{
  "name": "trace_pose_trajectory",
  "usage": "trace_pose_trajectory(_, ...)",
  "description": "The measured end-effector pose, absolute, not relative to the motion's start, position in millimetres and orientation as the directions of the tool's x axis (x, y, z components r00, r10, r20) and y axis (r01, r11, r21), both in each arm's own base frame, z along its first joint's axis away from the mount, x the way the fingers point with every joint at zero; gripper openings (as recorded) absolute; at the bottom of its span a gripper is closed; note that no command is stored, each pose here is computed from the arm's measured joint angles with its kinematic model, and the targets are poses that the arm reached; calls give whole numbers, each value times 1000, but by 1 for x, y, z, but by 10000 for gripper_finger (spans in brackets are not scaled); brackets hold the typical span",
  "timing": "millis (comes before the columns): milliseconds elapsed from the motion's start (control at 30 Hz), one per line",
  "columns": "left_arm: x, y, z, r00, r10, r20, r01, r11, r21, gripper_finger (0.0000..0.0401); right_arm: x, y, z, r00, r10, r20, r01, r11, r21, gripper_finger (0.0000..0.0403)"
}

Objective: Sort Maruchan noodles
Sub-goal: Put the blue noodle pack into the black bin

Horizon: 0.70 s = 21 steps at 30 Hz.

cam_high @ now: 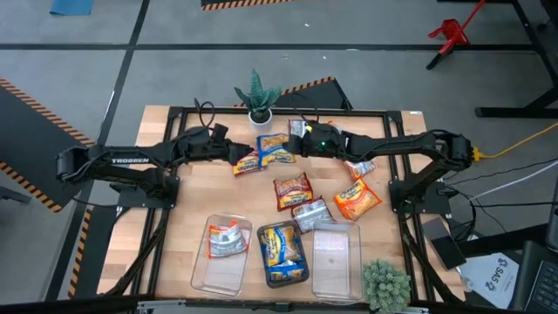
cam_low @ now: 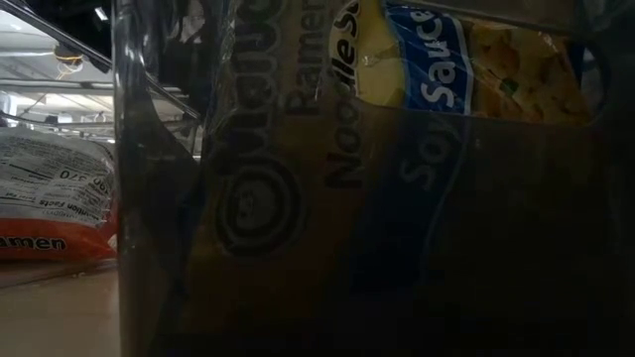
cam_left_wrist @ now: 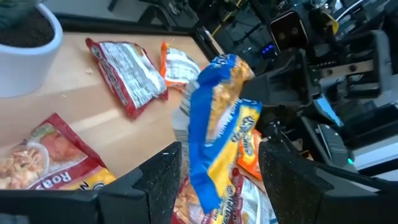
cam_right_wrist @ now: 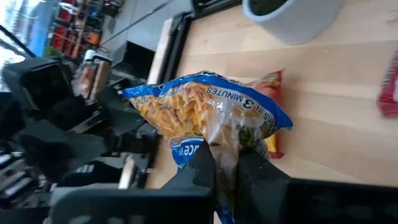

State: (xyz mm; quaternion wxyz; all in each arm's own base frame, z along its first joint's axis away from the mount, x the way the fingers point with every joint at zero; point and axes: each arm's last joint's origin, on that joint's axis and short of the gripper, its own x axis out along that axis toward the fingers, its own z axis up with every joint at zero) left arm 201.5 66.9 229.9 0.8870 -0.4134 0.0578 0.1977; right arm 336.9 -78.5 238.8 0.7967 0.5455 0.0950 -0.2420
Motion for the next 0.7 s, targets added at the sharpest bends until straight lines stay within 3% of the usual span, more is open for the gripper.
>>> trace_pose_trajectory(700, 211, 52, 232, 935, 275, -223, -347, 597, -723, 206, 346, -61, 253, 942, -190, -277, 328, 341, 881, 3)
